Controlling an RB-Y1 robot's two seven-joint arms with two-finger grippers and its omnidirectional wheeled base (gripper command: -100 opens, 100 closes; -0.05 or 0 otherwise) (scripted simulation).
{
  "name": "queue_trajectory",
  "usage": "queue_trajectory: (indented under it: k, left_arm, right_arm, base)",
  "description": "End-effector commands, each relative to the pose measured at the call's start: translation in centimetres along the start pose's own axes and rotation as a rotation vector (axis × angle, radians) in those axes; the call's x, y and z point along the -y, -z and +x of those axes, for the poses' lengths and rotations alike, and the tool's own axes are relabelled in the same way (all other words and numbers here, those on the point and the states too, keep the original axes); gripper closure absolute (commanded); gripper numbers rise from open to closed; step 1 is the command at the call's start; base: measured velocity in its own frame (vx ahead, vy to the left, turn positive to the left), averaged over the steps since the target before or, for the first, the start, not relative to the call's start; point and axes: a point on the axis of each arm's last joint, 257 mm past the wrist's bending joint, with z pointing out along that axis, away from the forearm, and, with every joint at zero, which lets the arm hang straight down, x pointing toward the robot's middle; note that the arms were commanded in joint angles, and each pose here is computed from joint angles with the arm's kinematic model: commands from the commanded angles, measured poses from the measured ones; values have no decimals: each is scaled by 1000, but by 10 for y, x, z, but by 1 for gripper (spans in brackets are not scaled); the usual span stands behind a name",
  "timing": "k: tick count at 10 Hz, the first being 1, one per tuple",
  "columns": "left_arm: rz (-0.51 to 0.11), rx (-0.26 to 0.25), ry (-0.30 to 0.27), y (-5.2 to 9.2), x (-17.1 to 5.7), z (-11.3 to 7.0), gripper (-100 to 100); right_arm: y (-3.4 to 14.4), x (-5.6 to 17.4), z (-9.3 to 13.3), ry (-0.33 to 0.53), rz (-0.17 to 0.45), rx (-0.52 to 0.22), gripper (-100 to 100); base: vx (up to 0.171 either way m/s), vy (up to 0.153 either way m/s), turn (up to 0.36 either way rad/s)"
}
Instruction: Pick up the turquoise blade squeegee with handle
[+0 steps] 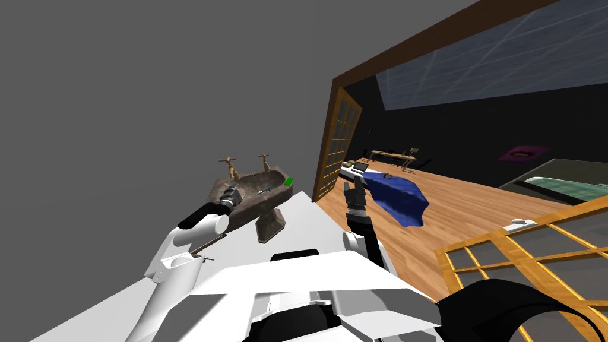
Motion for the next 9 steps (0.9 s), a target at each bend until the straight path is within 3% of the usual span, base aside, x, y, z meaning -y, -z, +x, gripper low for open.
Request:
queue_trajectory:
  k: [1, 9]
  left_arm:
    - [-42, -7, 29, -4, -10, 2, -100]
    - [-237, -98, 195, -19, -56, 45, -100]
  right_arm:
    - [0, 0, 0, 0, 0, 0, 0]
    - [0, 0, 0, 0, 0, 0, 0]
  base:
    - [48, -76, 68]
    - [84, -90, 94]
